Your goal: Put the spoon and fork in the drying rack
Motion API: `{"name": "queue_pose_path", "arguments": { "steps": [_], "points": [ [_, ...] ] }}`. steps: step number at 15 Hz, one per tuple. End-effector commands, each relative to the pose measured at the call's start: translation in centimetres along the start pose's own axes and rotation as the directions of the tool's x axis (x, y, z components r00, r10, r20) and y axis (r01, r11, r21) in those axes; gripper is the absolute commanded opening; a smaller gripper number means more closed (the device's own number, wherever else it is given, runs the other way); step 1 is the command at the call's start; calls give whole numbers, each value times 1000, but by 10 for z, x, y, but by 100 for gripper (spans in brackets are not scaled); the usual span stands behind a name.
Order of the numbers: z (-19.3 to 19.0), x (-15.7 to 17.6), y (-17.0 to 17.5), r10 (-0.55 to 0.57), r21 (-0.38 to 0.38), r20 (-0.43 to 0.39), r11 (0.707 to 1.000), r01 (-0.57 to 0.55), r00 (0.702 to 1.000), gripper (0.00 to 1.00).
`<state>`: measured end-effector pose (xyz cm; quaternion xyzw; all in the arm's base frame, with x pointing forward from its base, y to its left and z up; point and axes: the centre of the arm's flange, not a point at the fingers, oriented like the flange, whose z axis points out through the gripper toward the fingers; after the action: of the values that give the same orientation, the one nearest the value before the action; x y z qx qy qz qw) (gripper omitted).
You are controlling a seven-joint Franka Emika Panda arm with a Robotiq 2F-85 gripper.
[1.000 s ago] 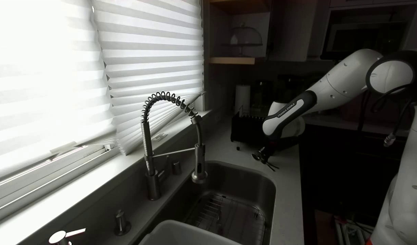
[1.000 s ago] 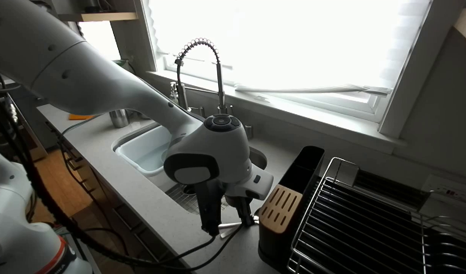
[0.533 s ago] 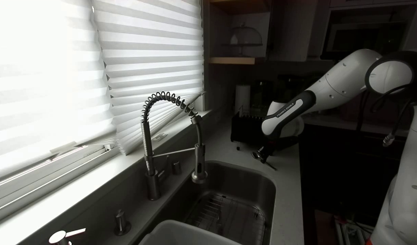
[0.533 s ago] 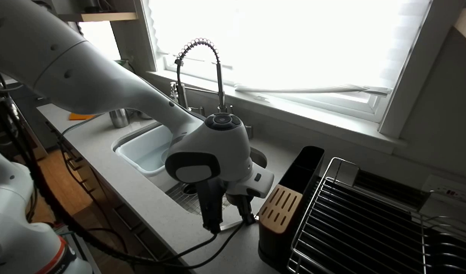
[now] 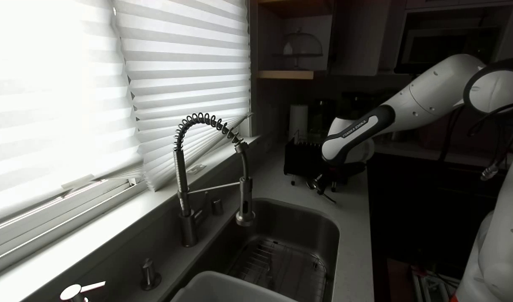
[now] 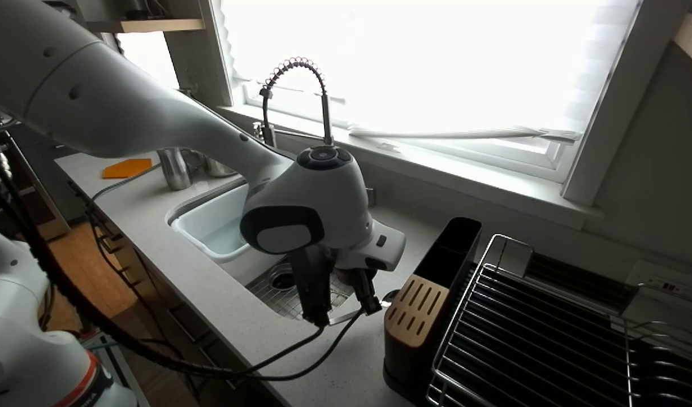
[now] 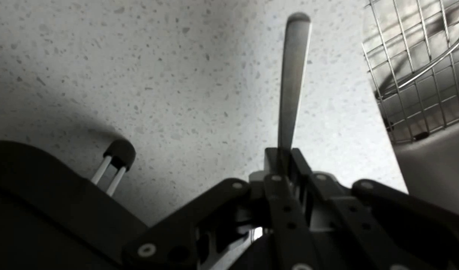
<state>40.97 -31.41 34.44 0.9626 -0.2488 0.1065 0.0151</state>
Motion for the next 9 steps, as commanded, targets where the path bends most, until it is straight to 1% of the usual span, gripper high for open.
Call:
{"name": "queue_pose_path", "arguments": {
  "steps": [1,3,4,5,7,9],
  "points": [
    [-41,8,-6,-8,34,-10,999,9,1000,2],
    [-60,15,-9,-17,49,-24,999,19,1000,2],
    [-69,18,-11,-31,43,-29,999,33,999,2],
    [-51,15,-8,-15,34,-32,999,16,999,8],
    [-66,19,-10,-20,41,-44,999,22,999,8],
    [-68,19,-11,-21,42,-46,999,23,999,8]
  ]
}}
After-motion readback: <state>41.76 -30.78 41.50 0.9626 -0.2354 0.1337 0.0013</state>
